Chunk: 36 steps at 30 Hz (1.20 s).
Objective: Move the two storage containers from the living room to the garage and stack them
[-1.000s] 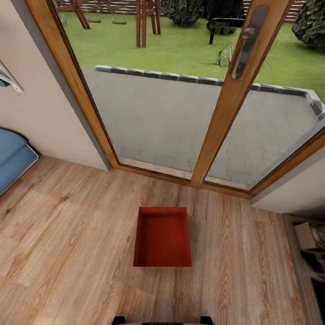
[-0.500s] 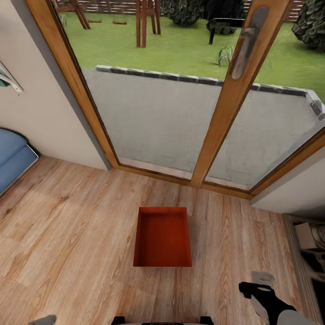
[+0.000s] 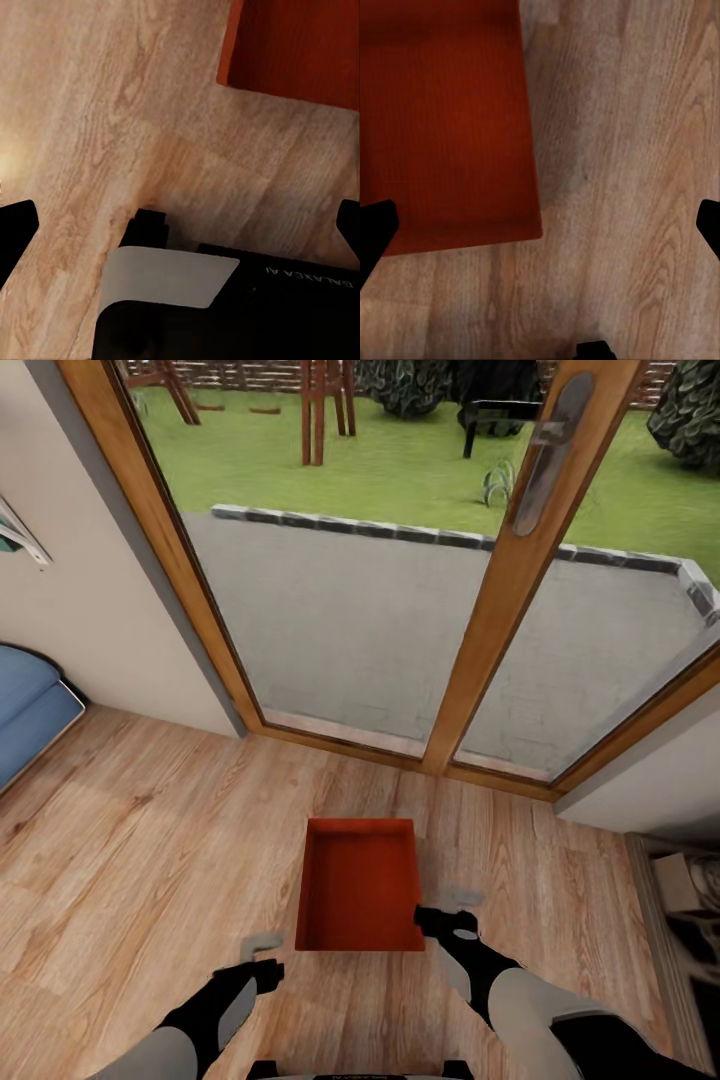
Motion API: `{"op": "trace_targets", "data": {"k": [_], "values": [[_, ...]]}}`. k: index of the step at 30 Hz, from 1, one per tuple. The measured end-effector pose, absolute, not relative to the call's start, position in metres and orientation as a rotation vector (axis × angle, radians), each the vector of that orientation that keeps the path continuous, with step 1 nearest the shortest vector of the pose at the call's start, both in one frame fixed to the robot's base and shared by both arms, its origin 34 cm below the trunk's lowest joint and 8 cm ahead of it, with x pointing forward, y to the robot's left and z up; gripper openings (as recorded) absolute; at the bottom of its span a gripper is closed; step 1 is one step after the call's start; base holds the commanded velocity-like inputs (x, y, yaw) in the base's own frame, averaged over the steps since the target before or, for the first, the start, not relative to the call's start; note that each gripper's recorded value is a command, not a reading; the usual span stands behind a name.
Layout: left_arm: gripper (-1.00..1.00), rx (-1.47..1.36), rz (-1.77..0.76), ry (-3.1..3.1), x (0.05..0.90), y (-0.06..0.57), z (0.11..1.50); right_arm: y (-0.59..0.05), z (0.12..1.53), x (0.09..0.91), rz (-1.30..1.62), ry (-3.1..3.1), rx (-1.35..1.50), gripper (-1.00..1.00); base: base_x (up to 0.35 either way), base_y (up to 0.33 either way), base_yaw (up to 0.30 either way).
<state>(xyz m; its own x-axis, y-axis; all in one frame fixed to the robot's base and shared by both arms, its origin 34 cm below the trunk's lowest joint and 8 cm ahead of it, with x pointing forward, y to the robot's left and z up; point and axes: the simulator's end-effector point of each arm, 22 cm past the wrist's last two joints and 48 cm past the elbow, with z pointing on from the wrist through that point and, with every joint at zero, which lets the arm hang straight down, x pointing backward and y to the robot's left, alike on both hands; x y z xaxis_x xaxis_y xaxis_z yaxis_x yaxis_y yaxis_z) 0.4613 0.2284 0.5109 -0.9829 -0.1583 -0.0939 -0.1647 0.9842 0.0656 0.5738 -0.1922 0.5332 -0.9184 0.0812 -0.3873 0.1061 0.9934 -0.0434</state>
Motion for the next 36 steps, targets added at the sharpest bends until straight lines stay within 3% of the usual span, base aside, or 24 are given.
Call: {"op": "trace_targets", "data": {"k": [18,36], "values": [[1.00,-0.141,0.029,2.794,0.546,0.180,0.539,-0.173,0.525,0.520,-0.051,2.713,-0.031,1.00,0.000,0.000,0.000],[1.00,-0.160,0.031,2.779,0.553,0.184,0.541,-0.177,0.525,0.519,-0.057,2.710,-0.036,1.00,0.000,0.000,0.000]]}}
